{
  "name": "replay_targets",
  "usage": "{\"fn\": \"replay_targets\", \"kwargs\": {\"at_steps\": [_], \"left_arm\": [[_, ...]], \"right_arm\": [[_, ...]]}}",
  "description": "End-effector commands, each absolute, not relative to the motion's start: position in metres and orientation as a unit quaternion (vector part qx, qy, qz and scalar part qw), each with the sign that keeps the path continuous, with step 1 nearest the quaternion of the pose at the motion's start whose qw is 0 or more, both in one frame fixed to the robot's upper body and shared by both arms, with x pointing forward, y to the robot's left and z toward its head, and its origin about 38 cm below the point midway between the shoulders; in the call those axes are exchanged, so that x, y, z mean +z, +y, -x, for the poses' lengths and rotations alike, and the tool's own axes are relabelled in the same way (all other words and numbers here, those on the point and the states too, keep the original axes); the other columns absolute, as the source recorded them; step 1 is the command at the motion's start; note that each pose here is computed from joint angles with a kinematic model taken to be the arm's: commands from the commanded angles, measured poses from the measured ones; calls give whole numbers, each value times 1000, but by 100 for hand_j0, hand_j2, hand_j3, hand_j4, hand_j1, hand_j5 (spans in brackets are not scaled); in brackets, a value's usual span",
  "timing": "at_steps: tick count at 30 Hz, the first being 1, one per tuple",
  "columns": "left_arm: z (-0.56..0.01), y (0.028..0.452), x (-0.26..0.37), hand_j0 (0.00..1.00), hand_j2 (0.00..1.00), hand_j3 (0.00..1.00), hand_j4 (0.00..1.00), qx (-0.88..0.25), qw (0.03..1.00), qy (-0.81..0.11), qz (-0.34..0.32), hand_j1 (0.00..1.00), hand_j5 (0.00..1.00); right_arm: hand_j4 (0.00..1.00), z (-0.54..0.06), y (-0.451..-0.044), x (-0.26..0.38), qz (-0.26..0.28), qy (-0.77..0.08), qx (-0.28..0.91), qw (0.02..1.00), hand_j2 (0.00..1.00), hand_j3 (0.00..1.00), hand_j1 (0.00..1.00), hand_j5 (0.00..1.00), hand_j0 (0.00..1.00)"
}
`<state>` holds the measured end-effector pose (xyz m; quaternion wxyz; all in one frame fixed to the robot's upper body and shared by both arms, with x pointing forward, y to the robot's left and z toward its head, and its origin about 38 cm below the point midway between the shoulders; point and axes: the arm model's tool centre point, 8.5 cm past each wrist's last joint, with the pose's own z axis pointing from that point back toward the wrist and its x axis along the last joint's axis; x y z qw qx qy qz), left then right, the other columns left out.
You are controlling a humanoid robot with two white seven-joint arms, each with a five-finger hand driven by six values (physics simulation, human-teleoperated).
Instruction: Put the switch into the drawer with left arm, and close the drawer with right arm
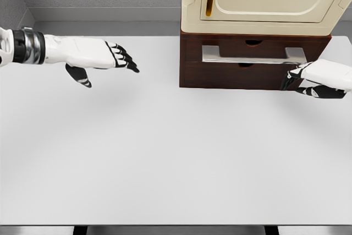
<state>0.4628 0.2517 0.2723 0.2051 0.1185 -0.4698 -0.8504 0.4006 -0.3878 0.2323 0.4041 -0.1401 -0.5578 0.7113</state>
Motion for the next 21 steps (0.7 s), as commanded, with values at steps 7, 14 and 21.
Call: {"fn": "replay_targets", "kwargs": {"at_steps": [7, 14, 21], "left_arm": [[-463, 249, 271, 100, 100, 100, 100, -850, 204, -472, -115, 100, 100], [-463, 249, 271, 100, 100, 100, 100, -850, 205, -472, -114, 100, 100], [-463, 249, 271, 100, 100, 100, 100, -850, 205, -472, -114, 100, 100]], "right_arm": [[55, -393, -374, 224, 109, -571, 719, 381, 55, 55, 55, 55, 55], [56, -394, -378, 225, 112, -571, 717, 384, 56, 56, 56, 56, 56], [65, -387, -384, 224, 114, -555, 728, 386, 65, 65, 65, 65, 65]]}}
